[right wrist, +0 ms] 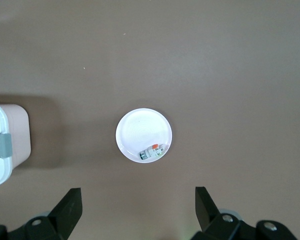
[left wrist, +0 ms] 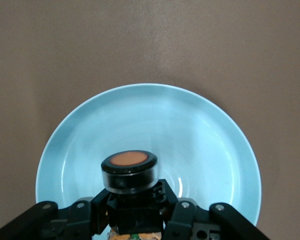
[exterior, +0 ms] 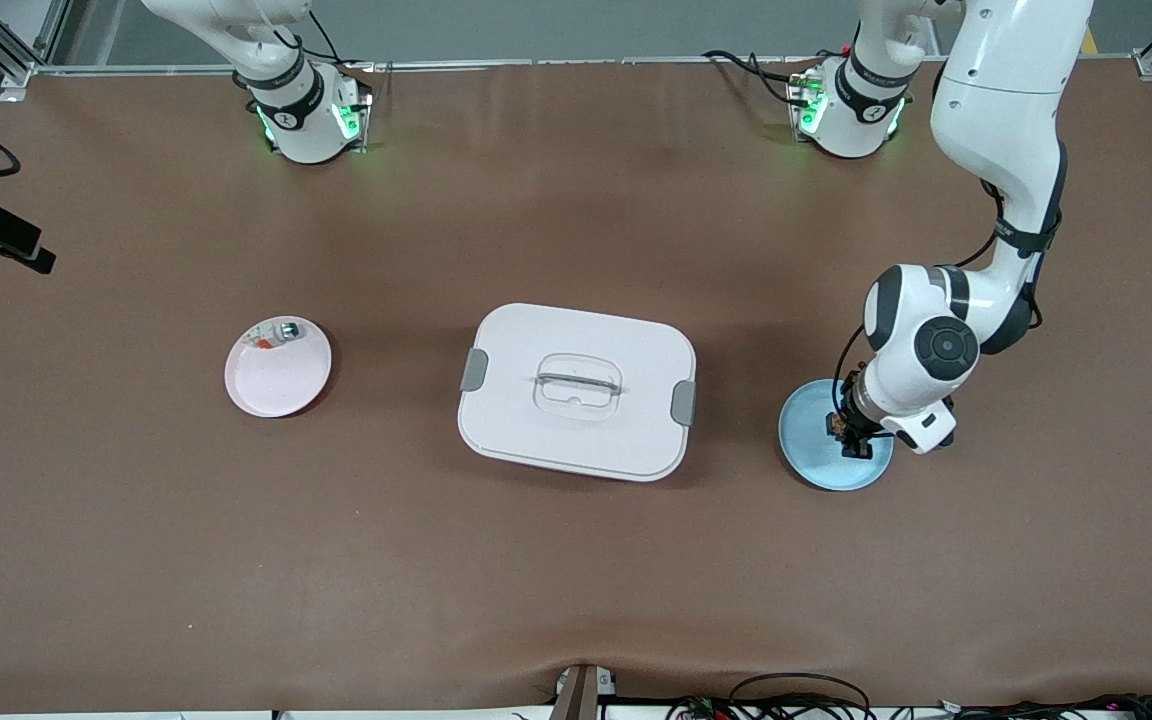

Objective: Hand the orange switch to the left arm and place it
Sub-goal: 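Lower the held switch onto the light-blue plate with the left gripper, then open the left gripper to release the switch on the plate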

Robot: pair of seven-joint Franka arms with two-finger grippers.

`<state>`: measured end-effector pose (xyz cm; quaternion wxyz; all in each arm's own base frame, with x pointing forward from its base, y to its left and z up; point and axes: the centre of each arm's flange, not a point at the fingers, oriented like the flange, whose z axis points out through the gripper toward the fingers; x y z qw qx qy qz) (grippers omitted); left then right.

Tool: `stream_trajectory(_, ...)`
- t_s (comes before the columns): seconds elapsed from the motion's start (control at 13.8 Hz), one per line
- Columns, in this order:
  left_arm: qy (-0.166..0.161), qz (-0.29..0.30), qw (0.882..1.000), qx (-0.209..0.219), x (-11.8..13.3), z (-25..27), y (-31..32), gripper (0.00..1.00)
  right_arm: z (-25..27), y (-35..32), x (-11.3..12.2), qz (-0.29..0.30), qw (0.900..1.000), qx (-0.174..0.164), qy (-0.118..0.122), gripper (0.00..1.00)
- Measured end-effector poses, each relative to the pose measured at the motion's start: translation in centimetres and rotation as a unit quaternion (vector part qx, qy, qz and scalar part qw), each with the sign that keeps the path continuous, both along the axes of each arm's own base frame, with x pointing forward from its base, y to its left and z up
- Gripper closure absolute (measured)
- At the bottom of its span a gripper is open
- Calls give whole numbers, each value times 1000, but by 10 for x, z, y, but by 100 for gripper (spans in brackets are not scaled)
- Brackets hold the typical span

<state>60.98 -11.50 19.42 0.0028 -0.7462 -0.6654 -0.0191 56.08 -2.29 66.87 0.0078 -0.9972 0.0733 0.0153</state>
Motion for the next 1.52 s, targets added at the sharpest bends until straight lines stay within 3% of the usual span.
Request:
stream_trajectory(0.8,6,-1,1000,4,1,-11,2,63,2,8,0,42,999,0,-3,0)
stream_trajectory(0.94,4,-1,1000,4,2,-9,1,48,2,7,0,46,999,0,-3,0)
stream_trajectory(1.23,-7,-8,1000,2,10,0,2,5,3,-4,-1,46,999,0,-4,0)
stream_trajectory(1.3,-10,-28,1000,2,12,5,3,0,4,-6,-1,45,999,0,-4,0)
stream_trajectory(1.52,-19,-137,990,4,16,24,13,0,4,-6,-1,44,999,0,-5,0)
